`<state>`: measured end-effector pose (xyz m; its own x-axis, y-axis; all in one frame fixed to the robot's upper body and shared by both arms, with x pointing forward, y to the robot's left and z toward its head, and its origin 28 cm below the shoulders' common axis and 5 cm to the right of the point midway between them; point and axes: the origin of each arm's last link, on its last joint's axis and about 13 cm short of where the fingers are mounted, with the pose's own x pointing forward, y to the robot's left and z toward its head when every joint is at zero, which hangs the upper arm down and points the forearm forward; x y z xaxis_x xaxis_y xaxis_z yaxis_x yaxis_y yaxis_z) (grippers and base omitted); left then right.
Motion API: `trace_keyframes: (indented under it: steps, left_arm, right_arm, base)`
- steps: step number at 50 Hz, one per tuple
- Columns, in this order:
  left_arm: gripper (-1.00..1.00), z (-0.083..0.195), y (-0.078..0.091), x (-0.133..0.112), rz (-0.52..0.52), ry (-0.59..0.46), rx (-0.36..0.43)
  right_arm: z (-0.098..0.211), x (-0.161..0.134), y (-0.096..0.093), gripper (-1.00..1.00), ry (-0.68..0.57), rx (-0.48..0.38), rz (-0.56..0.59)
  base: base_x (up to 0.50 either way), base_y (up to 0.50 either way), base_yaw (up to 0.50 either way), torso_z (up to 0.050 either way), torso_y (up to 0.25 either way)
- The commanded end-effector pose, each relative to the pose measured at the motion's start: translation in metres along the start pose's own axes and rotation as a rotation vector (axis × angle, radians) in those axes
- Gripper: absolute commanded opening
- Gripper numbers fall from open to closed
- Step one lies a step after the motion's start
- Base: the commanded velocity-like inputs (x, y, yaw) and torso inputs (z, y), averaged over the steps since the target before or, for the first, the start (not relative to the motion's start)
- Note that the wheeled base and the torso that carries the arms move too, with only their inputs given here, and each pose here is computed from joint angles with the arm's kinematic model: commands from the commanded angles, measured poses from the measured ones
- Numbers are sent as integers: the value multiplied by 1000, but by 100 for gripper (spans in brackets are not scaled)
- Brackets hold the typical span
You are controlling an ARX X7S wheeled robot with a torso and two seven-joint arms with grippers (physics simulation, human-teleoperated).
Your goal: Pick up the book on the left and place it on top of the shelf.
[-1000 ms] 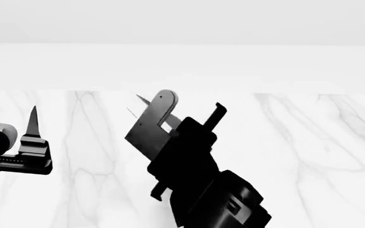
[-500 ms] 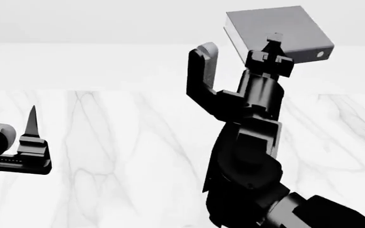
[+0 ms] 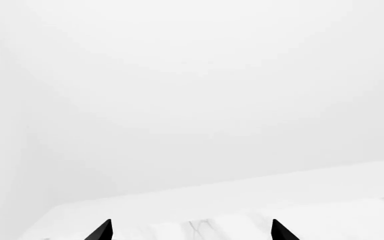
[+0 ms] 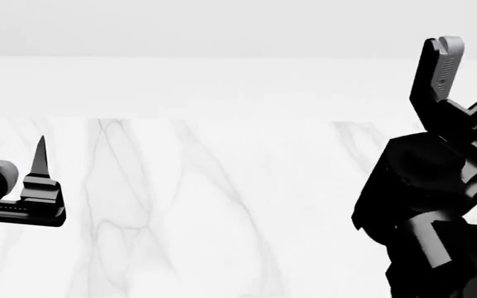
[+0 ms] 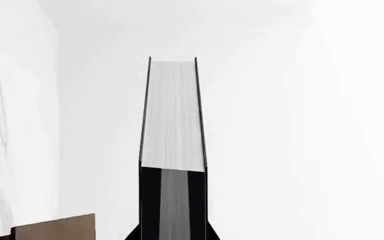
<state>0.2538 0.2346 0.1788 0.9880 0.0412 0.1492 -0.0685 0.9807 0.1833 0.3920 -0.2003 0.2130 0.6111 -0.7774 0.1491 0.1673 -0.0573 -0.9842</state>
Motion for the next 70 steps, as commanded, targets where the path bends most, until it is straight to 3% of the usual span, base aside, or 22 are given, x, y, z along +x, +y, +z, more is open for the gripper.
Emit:
trace_keyframes:
  steps: [1, 2, 15, 26, 35, 43, 49, 57, 58, 70]
  left_arm:
    - [100, 1, 1, 0, -3, -5, -23]
    - [100, 1, 1, 0, -2, -5, -22]
    - [100, -2, 2, -2, 1, 0, -21]
    - [100, -5, 2, -3, 4, 7, -20]
    - [100, -7, 2, -2, 4, 11, -19]
    - [100, -7, 3, -4, 9, 12, -17]
    - [100, -8, 3, -5, 12, 14, -16]
    - [100, -10, 3, -5, 13, 18, -18]
    - [100, -11, 4, -5, 14, 19, -18]
    - [100, -11, 4, -6, 16, 18, -19]
  right_arm:
    - [-33, 13, -6, -100, 212, -130, -75]
    - [-44, 14, -2, -100, 275, -150, -67]
    - [-79, 16, 18, -100, 469, -165, 3]
    - [-101, 20, 30, -100, 557, -156, -38]
    - [-113, 21, 39, -100, 579, -161, -79]
    - [-121, 23, 49, -100, 582, -116, -114]
    - [-120, 23, 57, -100, 577, -37, -75]
    - [-117, 23, 58, -100, 572, 3, -84]
    - [-117, 23, 58, 100, 570, 5, -91]
    - [-110, 23, 56, 100, 539, 14, -111]
  base:
    - [0, 0, 0, 0, 0]
    - [0, 0, 0, 0, 0]
    - [0, 0, 0, 0, 2]
    - [0, 0, 0, 0, 1]
    - [0, 0, 0, 2, 1]
    - [0, 0, 0, 0, 0]
    - [0, 0, 0, 0, 0]
    - [0, -1, -1, 0, 0]
    - [0, 0, 0, 0, 0]
    - [1, -2, -3, 0, 0]
